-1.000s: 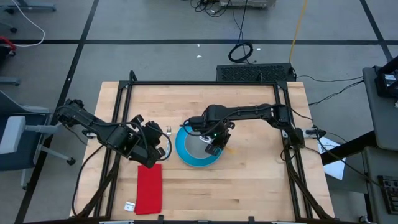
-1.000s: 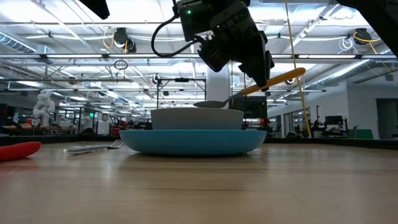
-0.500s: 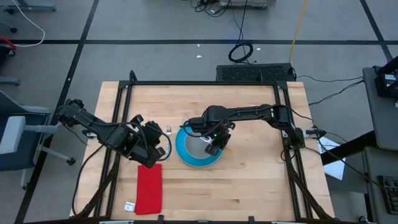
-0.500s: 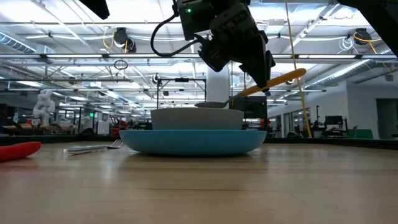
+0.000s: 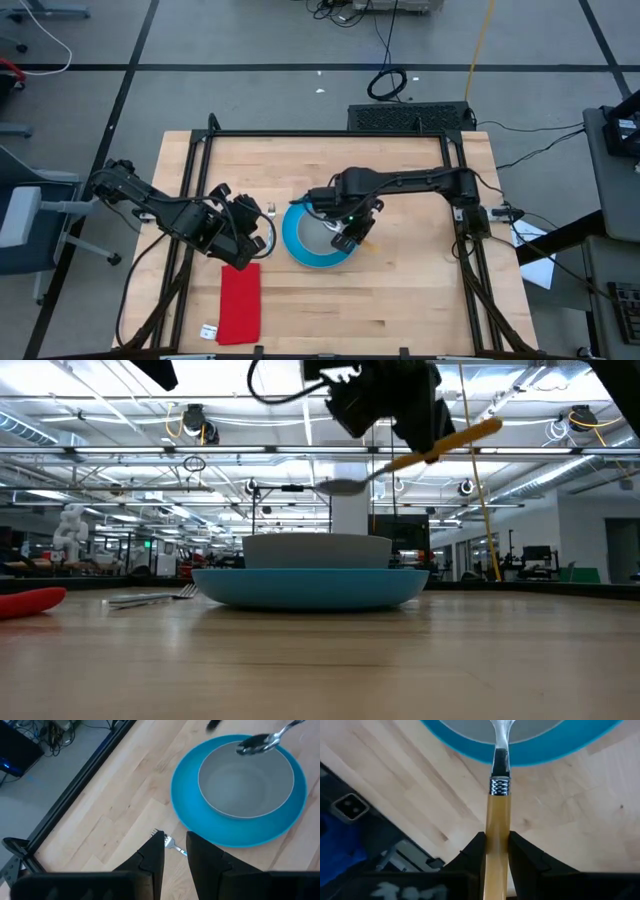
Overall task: Set table place
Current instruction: Put the orange spoon into the gray bowl
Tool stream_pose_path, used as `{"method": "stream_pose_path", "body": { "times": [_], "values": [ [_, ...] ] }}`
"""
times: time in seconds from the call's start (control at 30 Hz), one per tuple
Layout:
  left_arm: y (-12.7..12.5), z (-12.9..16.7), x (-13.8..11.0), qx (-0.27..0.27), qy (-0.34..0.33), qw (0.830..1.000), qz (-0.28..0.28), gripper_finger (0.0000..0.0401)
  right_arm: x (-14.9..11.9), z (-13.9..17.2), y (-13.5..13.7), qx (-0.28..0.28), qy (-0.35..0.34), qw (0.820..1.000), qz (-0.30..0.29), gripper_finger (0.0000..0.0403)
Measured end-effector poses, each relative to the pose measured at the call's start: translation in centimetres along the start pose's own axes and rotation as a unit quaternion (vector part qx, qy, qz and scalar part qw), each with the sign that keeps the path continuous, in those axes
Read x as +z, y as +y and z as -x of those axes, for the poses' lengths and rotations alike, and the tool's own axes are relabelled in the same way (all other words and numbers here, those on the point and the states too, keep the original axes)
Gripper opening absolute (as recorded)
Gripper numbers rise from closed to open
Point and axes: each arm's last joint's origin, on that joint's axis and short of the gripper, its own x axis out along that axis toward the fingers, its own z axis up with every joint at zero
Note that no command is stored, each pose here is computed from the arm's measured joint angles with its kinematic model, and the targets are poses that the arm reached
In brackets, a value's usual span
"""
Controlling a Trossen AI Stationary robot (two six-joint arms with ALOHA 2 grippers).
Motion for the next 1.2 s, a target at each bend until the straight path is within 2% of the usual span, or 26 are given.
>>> {"method": "stream_pose_path", "body": {
  "times": [0.13,0.27,0.57,1.2],
  "values": [
    [0.0,0.0,0.0,0.000,0.000,1.000,0.001,0.0088,-1.2,1.0,0.3,0.009,-0.014,1.000,-0.003,0.0054],
    [0.0,0.0,0.0,0.000,0.000,1.000,0.007,0.0088,-1.2,0.8,0.4,0.006,-0.012,1.000,0.000,0.0053],
    [0.0,0.0,0.0,-0.002,0.001,1.000,0.015,0.0088,1.1,-0.7,-0.5,-0.004,0.008,1.000,0.015,0.0042],
    [0.0,0.0,0.0,-0.003,0.004,1.000,0.015,0.0088,4.7,-4.4,-1.6,-0.027,0.058,0.998,-0.001,0.0044]
  ]
}}
